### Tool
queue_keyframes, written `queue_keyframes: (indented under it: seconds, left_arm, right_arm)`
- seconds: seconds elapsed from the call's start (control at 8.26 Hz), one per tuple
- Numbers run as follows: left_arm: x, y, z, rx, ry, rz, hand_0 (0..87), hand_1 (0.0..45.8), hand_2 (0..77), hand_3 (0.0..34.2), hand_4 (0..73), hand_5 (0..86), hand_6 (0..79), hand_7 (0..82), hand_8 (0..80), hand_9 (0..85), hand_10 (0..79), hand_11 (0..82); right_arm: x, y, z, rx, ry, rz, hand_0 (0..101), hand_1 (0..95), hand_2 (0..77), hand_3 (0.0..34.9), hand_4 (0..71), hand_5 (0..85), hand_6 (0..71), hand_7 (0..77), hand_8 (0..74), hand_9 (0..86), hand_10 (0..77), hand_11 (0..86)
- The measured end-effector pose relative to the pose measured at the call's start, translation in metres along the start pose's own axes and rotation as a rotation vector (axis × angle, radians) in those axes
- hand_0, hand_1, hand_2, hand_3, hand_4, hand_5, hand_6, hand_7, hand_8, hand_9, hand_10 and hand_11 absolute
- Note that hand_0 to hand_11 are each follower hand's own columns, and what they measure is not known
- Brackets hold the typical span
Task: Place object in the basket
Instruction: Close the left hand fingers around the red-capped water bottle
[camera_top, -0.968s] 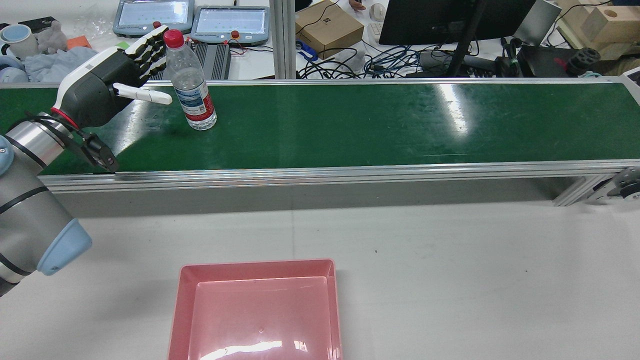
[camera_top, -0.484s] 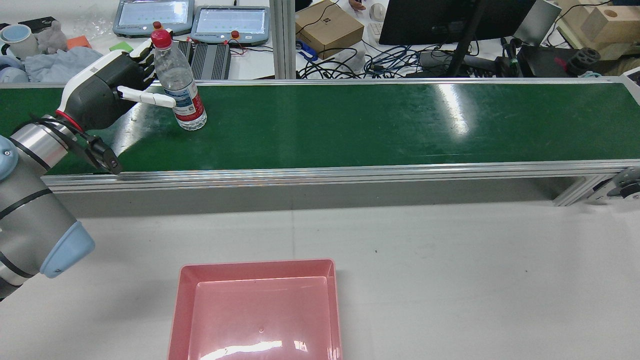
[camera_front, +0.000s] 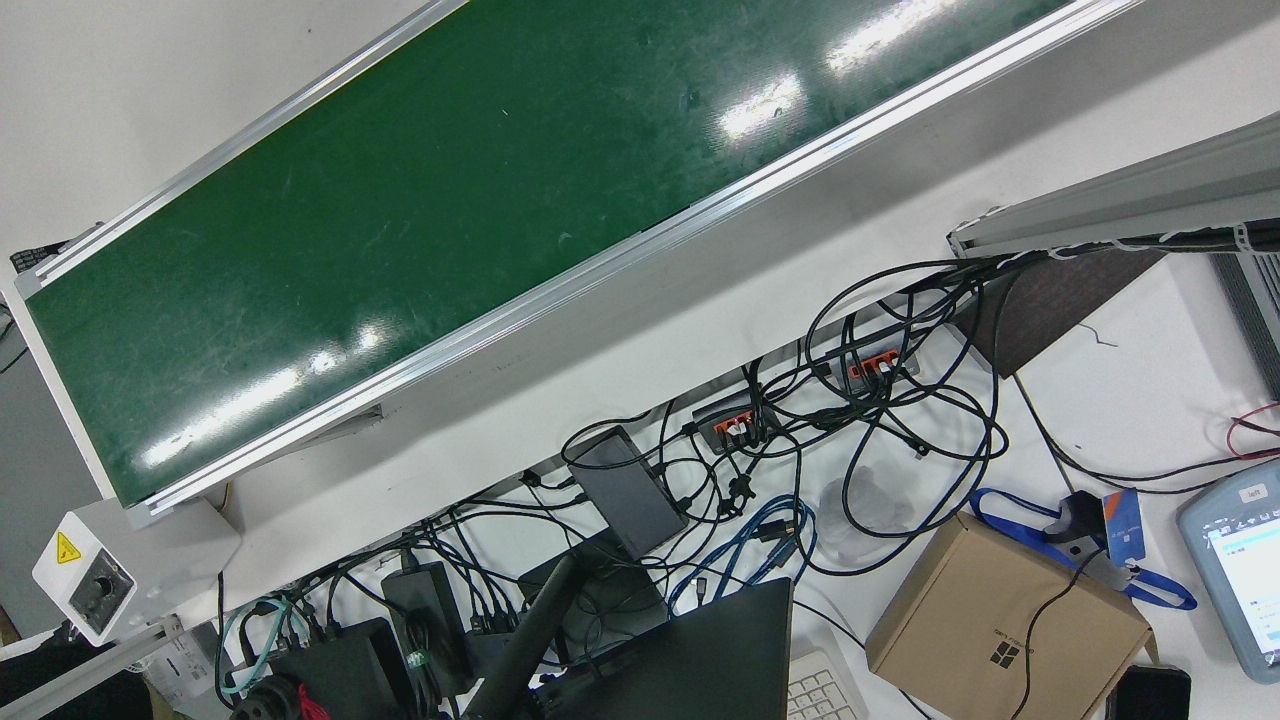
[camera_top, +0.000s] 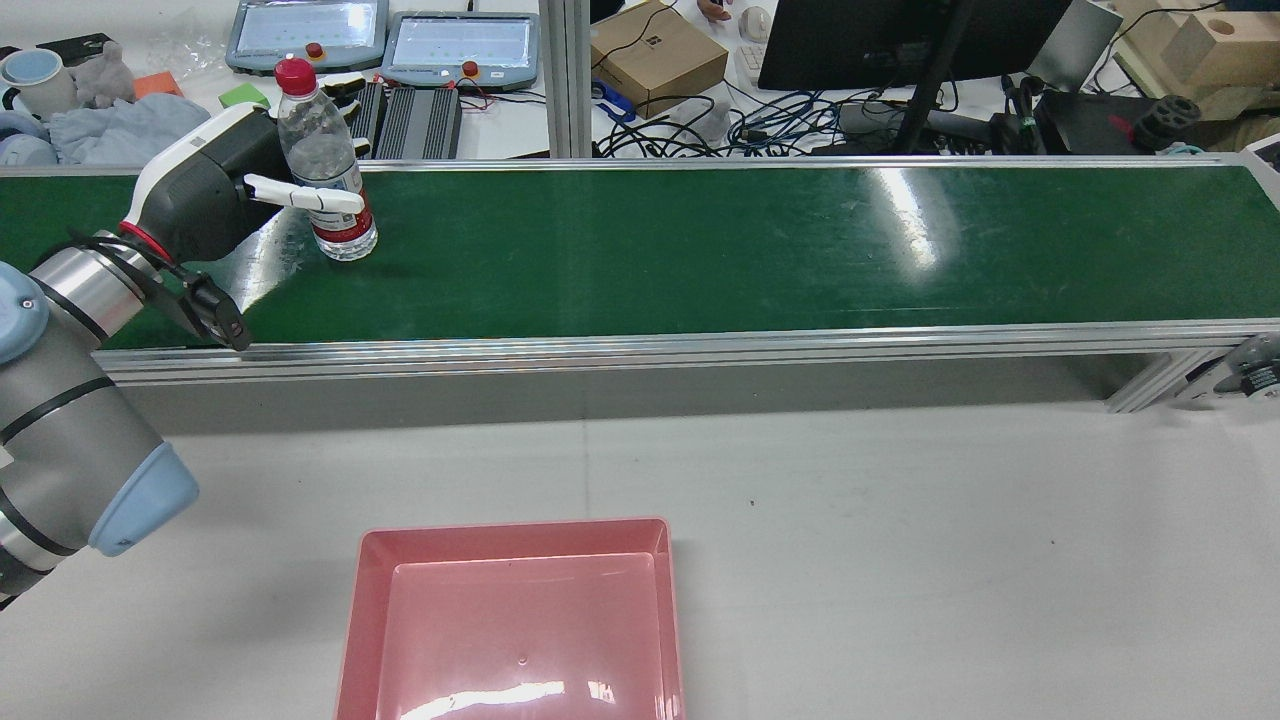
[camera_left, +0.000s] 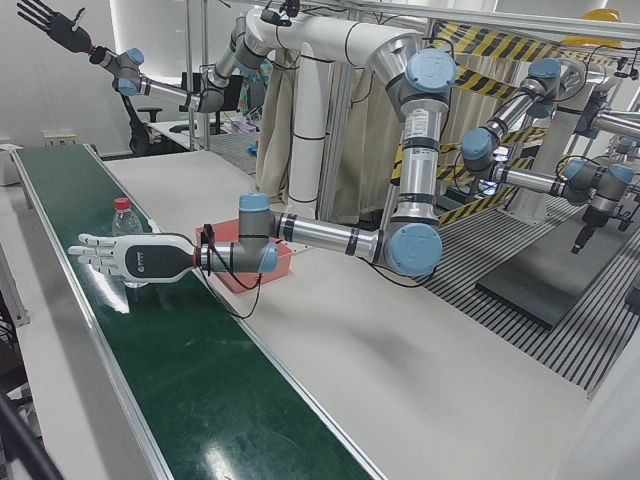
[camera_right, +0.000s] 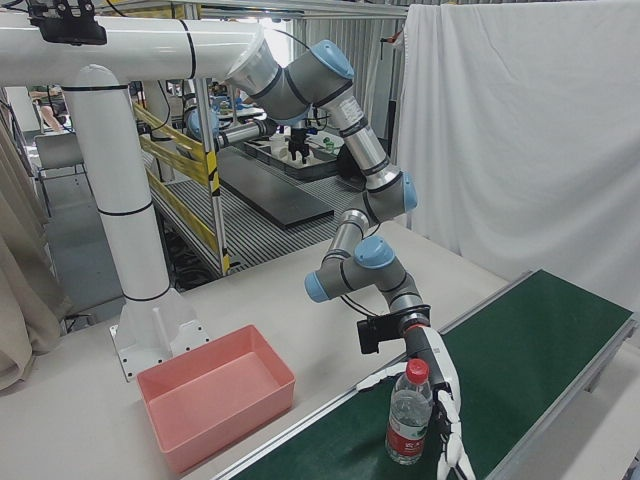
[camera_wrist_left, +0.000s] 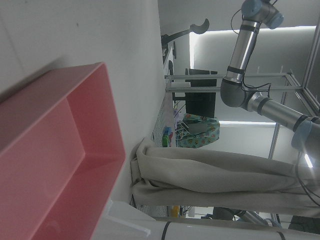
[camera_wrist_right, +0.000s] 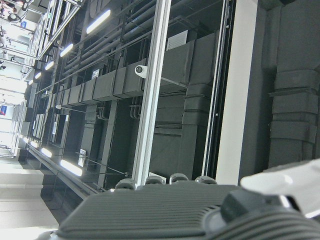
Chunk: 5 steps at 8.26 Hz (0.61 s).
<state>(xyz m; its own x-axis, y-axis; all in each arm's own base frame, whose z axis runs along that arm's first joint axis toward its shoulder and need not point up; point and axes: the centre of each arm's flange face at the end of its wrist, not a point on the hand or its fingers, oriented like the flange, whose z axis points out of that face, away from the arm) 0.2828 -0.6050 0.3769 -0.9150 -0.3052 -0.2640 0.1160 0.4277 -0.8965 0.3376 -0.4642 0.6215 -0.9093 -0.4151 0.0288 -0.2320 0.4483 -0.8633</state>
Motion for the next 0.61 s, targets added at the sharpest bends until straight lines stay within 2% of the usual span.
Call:
queue_keyframes:
  seconds: [0.12,0.24,0.36,0.48,0.61]
  left_arm:
    - [0.002,0.001,0.001,0.019,-0.004,0.006,59.7,25.6,22.4,0.0,11.4,40.9,19.1,25.1,24.5,32.2,13.1,20.2]
    - [0.006,0.004,0.002,0.033,-0.004,0.011,59.7,25.6,22.4,0.0,11.4,40.9,19.1,25.1,24.5,32.2,27.8,37.1]
    - [0.010,0.008,0.002,0.039,-0.003,0.014,63.1,9.8,45.8,0.0,43.6,60.0,60.0,58.4,63.3,57.3,54.0,57.8]
    - [0.018,0.018,0.001,0.038,0.002,0.014,63.1,9.8,45.8,0.0,43.6,60.0,60.0,58.4,63.3,57.3,54.0,57.8]
    - [0.028,0.035,-0.005,0.029,0.007,0.014,67.0,7.1,49.6,0.0,49.6,58.4,63.3,58.4,66.0,57.3,56.7,57.8]
  right_arm:
    - [0.000,0.000,0.000,0.000,0.000,0.000,0,0.0,1.1,0.1,0.5,0.0,0.0,0.5,0.0,0.0,0.5,0.0]
    - [0.000,0.000,0.000,0.000,0.000,0.000,0,0.0,1.1,0.1,0.5,0.0,0.0,0.5,0.0,0.0,0.5,0.0]
    - [0.000,0.000,0.000,0.000,0.000,0.000,0,0.0,1.1,0.2,0.5,0.0,0.0,0.5,0.0,0.0,0.5,0.0]
    - [0.000,0.000,0.000,0.000,0.000,0.000,0,0.0,1.1,0.1,0.5,0.0,0.0,0.5,0.0,0.0,0.5,0.0]
    - [-0.001,0.000,0.000,0.000,-0.001,-0.001,0,0.0,1.1,0.1,0.5,0.0,0.0,0.5,0.0,0.0,0.5,0.0]
